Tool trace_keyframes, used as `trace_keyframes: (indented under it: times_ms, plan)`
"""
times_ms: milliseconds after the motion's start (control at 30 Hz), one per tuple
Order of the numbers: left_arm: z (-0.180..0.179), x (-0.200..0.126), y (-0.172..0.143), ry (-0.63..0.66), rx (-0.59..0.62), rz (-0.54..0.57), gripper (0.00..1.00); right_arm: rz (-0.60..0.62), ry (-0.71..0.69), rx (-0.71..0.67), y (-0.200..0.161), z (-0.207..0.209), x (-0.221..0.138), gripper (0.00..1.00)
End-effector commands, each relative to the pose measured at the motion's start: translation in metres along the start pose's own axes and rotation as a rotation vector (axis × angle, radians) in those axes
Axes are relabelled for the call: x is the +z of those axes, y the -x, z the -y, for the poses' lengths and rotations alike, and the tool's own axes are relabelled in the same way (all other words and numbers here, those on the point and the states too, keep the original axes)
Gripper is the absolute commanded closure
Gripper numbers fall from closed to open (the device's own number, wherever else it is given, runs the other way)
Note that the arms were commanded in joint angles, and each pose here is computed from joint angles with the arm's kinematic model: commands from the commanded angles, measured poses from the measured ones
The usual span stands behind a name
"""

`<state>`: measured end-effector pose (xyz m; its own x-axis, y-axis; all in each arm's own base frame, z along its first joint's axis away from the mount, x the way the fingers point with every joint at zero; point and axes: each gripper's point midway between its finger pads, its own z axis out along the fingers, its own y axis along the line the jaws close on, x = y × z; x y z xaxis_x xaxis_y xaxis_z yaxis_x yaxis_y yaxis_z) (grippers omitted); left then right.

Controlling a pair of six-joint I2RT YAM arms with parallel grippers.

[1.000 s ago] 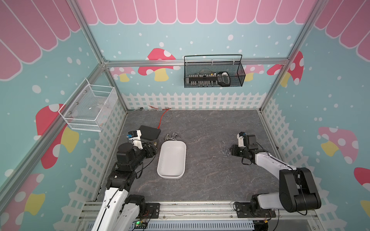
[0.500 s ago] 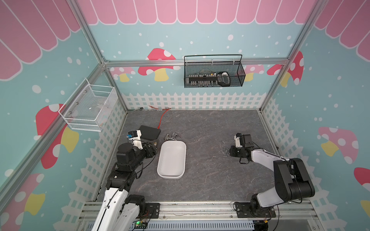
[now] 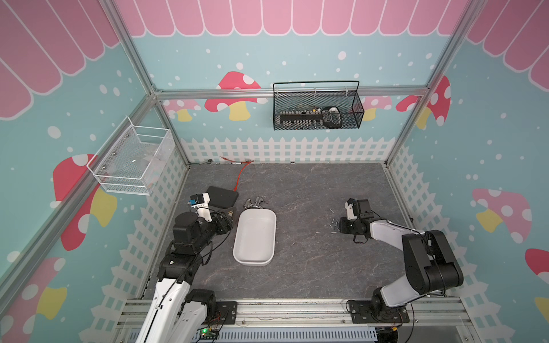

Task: Put the screws on the desktop into the storage box
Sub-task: Pick up the screw from the center of the board, then place the screw in the storage box.

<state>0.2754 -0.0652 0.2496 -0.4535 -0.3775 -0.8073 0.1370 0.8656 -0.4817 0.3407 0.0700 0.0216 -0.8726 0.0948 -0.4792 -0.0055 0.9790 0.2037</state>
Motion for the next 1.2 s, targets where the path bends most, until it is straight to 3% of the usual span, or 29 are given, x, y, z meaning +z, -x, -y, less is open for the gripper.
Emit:
trace_keyframes:
  times_ms: [0,100,267,433,700,733,767,800,933,1100,1167]
  plan:
    - [0.002,0.0,0.0,-0.008,0.018,-0.006,0.25,0.017,0.005,-0.016,0.008,-0.004,-0.001,0.8]
    - [0.002,0.0,0.0,-0.009,0.018,-0.005,0.24,0.021,0.006,-0.017,0.009,-0.005,-0.001,0.84]
    - [0.002,0.0,-0.001,-0.008,0.017,-0.008,0.25,0.032,0.008,-0.024,0.011,-0.006,-0.005,1.0]
    - [0.002,0.001,-0.002,-0.011,0.015,-0.013,0.25,0.115,0.084,-0.048,0.028,-0.026,-0.027,1.0]
    - [0.005,0.002,-0.002,-0.029,0.011,-0.02,0.23,0.276,0.647,-0.212,0.041,-0.186,-0.102,1.0]
    - [0.003,0.002,-0.001,-0.017,0.006,-0.012,0.09,0.271,0.702,-0.235,0.037,-0.209,-0.109,1.0]
    - [0.001,0.002,0.0,-0.005,0.003,-0.009,0.01,0.26,0.739,-0.251,0.033,-0.228,-0.111,1.0]
    - [0.001,0.002,0.0,-0.002,0.001,-0.007,0.01,0.239,0.77,-0.272,0.026,-0.248,-0.112,1.0]
    - [0.003,0.002,0.0,-0.017,0.004,-0.01,0.01,0.152,0.803,-0.373,0.001,-0.312,-0.096,1.0]
    - [-0.001,0.0,0.003,0.008,-0.007,0.007,0.01,0.089,0.732,-0.509,-0.033,-0.361,-0.065,1.0]
    - [0.0,0.0,0.003,0.003,-0.007,0.008,0.01,0.047,0.677,-0.546,-0.044,-0.368,-0.047,0.91]
